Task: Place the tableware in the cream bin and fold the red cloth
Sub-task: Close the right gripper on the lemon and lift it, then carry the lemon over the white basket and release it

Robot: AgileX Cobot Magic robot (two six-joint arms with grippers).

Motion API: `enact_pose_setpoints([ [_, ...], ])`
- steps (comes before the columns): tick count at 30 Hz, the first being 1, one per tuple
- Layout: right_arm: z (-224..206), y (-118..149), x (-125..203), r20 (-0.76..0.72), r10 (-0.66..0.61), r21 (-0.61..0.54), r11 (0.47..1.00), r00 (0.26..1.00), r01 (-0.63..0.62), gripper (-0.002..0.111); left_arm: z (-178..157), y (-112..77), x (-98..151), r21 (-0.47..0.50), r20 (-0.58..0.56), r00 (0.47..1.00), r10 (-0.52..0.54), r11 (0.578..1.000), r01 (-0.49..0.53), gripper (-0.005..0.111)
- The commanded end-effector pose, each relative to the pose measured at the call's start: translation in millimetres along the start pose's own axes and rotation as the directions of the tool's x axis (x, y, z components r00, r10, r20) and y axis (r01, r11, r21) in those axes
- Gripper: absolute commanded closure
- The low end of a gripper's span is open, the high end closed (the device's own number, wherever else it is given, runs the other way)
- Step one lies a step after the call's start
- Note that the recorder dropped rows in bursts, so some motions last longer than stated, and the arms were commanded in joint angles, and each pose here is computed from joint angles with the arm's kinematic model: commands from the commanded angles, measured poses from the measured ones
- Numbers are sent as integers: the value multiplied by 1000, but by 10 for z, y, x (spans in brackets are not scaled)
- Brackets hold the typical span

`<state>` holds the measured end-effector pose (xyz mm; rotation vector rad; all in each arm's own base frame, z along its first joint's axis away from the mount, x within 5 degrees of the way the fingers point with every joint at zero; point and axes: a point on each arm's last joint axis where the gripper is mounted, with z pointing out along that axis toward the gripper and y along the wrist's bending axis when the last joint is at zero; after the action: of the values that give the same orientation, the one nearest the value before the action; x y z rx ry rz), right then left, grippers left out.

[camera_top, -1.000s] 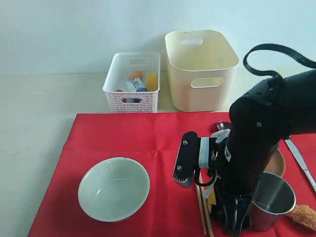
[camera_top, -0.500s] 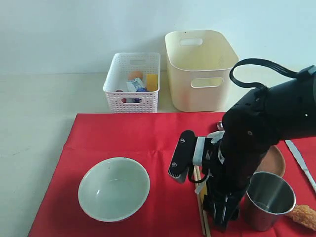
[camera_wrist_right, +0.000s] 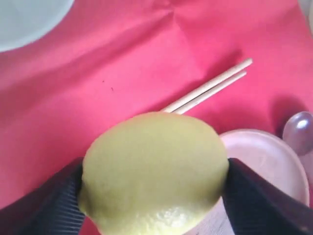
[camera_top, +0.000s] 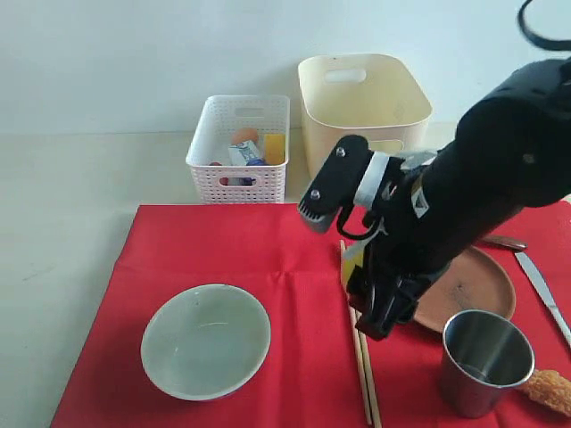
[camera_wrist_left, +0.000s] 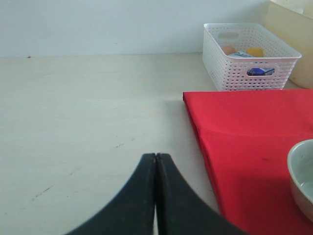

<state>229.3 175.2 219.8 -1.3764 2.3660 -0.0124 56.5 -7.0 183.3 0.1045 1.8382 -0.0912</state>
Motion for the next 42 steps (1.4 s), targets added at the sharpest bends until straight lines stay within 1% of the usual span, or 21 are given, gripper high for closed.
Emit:
enact_pose_setpoints([
  [1,-267,3,-90,157,96,-10,995,983,-96,108,0,1,3,-2,7,1000,-12,1000,12,107],
  [3,-311,15,-146,227,158,-42,987,961,-152,108,0,1,3,-2,7,1000,-12,1000,12,107],
  [6,-337,16,-246,326,257,-93,966,910,-240,108,0,1,3,-2,7,1000,-12,1000,12,107],
  [9,-357,-41,-377,380,268,-89,963,885,-254,108,0,1,3,-2,7,1000,-12,1000,12,107],
  [18,-309,-233,-871,403,262,-93,965,877,-246,108,0,1,3,-2,7,1000,-12,1000,12,107],
  [25,-152,-366,-1214,411,246,-83,969,878,-233,108,0,1,3,-2,7,1000,-12,1000,12,107],
  [29,-33,-507,-1400,428,246,-67,968,870,-241,108,0,1,3,-2,7,1000,-12,1000,12,107],
  [33,114,-701,-1521,438,265,-53,962,859,-269,108,0,1,3,-2,7,1000,-12,1000,12,107],
  [38,341,-946,-1599,437,293,-37,951,850,-308,108,0,1,3,-2,7,1000,-12,1000,12,107],
  [42,526,-1042,-1661,432,302,-33,947,850,-320,108,0,1,3,-2,7,1000,-12,1000,12,107],
])
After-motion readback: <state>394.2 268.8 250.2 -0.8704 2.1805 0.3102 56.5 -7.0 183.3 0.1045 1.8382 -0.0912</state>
